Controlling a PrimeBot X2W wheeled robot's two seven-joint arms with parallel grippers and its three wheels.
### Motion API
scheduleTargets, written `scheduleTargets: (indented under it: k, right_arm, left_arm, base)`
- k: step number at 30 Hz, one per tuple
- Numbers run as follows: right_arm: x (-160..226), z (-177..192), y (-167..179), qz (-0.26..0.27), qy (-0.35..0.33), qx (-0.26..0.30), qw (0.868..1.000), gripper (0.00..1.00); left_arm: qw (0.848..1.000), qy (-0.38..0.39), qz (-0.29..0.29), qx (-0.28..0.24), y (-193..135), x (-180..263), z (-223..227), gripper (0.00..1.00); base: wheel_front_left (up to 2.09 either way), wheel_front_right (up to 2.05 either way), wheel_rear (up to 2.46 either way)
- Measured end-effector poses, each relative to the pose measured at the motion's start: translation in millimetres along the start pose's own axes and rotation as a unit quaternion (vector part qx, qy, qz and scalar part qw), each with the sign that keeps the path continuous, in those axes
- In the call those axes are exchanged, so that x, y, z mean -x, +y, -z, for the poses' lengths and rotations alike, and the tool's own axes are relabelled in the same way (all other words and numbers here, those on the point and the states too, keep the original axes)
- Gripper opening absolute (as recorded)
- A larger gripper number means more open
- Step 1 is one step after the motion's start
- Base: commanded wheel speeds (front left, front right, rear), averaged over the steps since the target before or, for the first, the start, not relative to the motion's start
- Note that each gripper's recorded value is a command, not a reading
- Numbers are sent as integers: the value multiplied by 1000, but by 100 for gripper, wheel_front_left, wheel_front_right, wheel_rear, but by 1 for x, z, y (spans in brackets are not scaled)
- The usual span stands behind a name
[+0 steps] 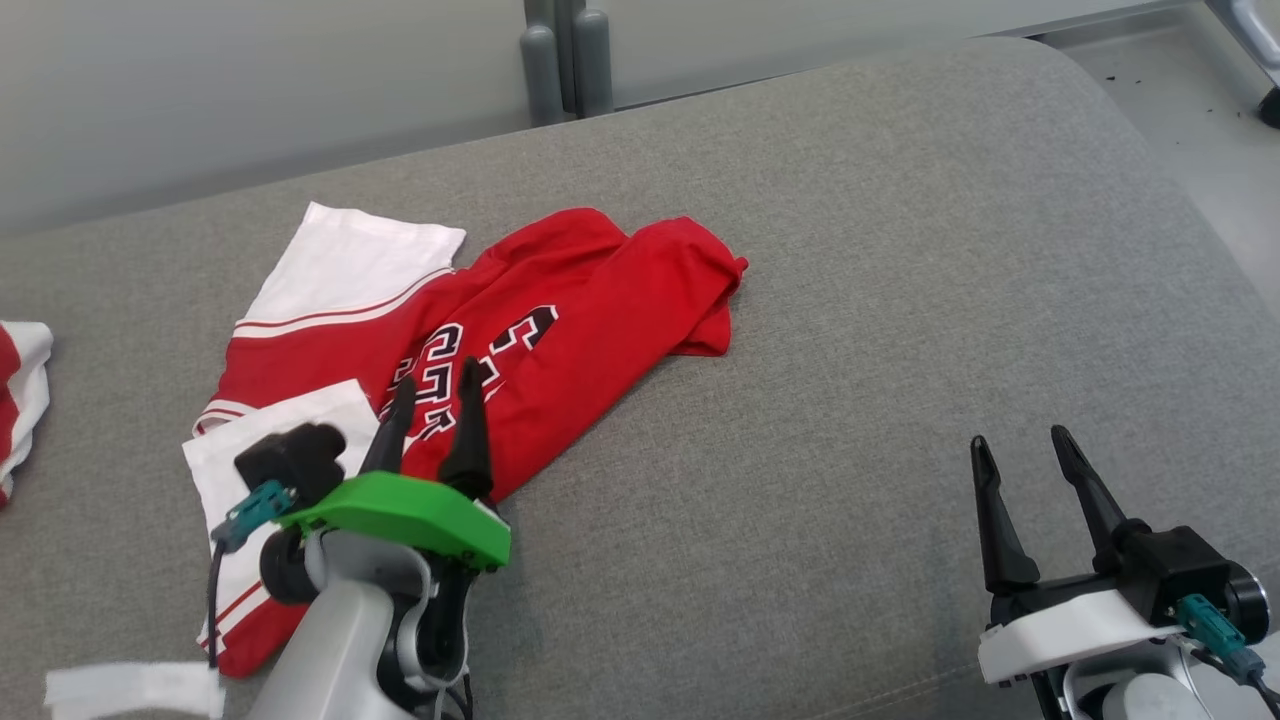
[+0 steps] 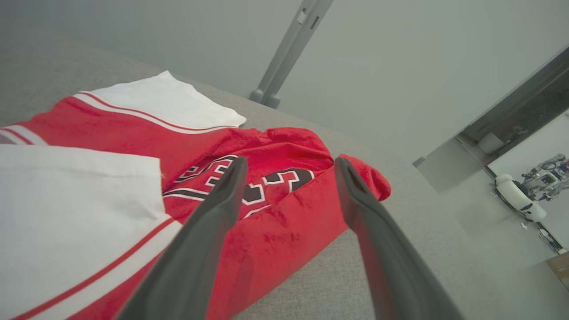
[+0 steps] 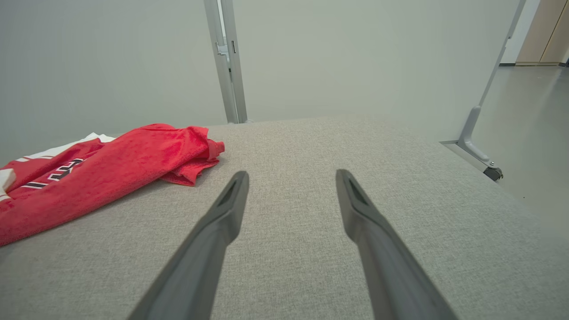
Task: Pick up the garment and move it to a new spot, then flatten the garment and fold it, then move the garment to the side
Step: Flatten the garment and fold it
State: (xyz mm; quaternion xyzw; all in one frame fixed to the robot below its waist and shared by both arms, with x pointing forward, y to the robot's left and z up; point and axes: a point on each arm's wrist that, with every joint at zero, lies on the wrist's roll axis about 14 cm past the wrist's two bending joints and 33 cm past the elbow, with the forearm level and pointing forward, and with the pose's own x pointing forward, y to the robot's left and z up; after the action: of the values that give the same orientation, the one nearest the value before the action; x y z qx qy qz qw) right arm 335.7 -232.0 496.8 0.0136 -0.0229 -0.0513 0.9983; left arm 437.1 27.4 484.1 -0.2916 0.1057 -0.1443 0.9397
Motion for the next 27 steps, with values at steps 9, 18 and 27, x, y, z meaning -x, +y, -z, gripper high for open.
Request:
scheduleTargets:
  k: [9,18,27]
  right_arm:
    - [-1,3,-13,23,9,5,1000,100]
    - [-4,13,-25,44,27,10,999,100]
    - [-2,15,-34,60,30,3,998,100]
  left_arm:
    - [986,108,79,-97,-45,-59,46,100]
    - [965,176,82,-177,-42,-103,71,100]
    - [949,223,117,-188,-52,-109,94,100]
  base:
    - [0,0,0]
    - [0,0,0]
    - [0,0,0]
